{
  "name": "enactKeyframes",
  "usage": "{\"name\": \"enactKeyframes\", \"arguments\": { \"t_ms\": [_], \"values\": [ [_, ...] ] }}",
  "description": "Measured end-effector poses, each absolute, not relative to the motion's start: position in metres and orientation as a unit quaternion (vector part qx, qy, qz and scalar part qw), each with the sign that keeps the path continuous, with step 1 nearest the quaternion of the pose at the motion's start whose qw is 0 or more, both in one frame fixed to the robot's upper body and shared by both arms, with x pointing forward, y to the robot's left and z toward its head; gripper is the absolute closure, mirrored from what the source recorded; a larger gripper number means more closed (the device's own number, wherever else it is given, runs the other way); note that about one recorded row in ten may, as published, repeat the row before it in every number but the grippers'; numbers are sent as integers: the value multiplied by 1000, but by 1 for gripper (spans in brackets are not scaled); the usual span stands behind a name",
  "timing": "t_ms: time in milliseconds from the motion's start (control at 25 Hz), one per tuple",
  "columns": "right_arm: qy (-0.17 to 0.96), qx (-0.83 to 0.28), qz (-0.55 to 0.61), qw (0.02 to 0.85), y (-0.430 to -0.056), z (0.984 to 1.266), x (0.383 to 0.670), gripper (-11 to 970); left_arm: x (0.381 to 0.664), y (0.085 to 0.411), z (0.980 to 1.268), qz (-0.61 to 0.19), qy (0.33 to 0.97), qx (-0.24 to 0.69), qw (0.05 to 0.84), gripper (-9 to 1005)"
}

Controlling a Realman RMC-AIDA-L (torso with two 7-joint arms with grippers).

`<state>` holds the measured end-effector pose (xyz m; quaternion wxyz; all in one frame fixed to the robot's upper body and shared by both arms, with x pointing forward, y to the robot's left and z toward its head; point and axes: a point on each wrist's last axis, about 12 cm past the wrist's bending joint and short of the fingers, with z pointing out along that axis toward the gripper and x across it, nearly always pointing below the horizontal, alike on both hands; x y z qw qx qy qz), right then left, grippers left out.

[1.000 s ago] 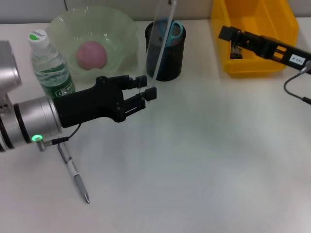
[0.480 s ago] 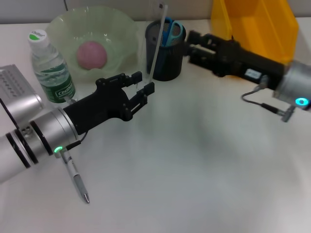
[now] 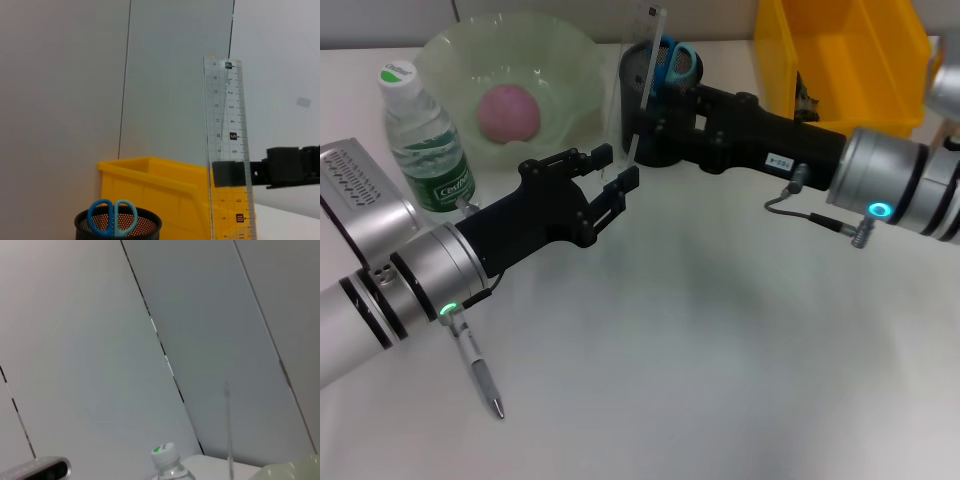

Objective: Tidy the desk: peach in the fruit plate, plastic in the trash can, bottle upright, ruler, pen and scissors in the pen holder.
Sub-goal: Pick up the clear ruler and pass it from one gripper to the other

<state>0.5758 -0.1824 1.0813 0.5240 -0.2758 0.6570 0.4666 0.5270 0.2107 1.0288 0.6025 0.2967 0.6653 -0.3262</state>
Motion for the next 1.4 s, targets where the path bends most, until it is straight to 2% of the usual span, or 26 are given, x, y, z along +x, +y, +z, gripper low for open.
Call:
{"name": "enactKeyframes", "arguments": {
  "t_ms": [680, 840, 1120, 1320, 1400],
  "values": [
    [660, -284, 448, 532, -164, 1080, 583, 308, 520, 207, 1022, -309, 673, 289, 606, 611],
    [659, -288, 446, 532, -162, 1082, 585, 487, 520, 207, 1021, -310, 672, 292, 605, 612],
    [664, -292, 438, 531, -159, 1083, 590, 702, 522, 205, 1023, -311, 671, 295, 605, 613],
    [667, -290, 443, 525, -158, 1083, 590, 919, 522, 206, 1022, -310, 673, 294, 604, 614],
    [667, -290, 443, 524, -158, 1083, 590, 926, 521, 206, 1022, -309, 673, 293, 604, 617]
  ]
}}
